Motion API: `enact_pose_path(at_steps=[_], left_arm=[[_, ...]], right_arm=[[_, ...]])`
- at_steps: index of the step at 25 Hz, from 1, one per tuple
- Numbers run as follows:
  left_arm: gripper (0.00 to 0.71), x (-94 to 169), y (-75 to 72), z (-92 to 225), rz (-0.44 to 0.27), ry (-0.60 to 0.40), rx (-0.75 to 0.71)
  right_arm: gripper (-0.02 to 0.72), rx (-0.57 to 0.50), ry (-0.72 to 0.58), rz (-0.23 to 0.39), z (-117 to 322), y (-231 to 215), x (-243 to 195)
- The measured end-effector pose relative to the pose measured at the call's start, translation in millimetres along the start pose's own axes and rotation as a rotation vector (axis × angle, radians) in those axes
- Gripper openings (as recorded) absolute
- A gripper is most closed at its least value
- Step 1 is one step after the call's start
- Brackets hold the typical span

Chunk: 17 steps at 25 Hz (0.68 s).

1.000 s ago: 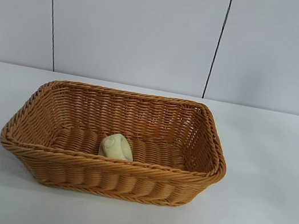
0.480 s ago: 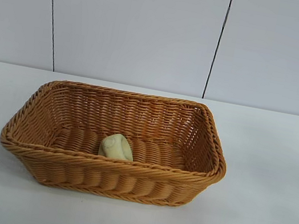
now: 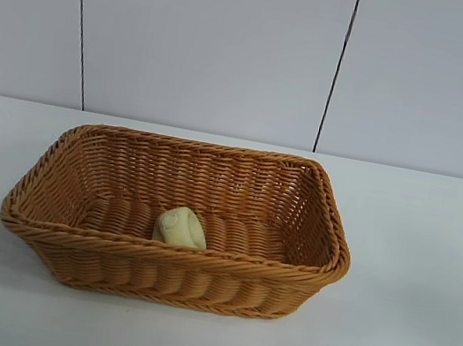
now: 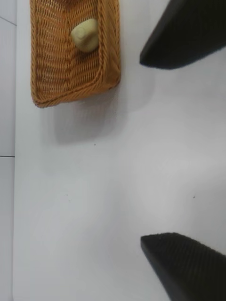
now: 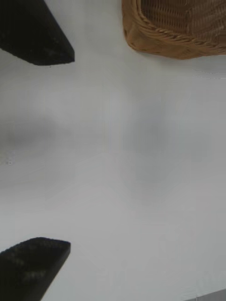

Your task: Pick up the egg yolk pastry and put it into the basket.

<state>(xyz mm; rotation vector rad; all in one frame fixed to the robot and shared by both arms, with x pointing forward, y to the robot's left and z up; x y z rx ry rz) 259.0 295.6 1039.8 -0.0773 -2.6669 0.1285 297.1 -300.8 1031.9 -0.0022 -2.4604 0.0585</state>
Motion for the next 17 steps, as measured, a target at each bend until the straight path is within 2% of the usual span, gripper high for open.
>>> enact_pose_path(at_steps=[8, 17], left_arm=[[0.693, 0, 0.0, 0, 0.0, 0.0, 0.0], [0.693, 0, 0.0, 0, 0.0, 0.0, 0.0]], right_arm=[[0.694, -0.003, -0.238, 0.007, 13, 0, 32], [0.694, -0.002, -0.246, 0.004, 14, 0, 33]])
Point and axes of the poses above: a point on each arm's last joint axis where the gripper is mounted, x pointing back along that axis away from the gripper, y along the wrist's bending axis when the last joint is at zero, z = x × y, the point moved 3 cm from there along -x, pointing out along that axis toward the gripper, and after that the axes turned 6 degrees about x, right-handed, at the moved point
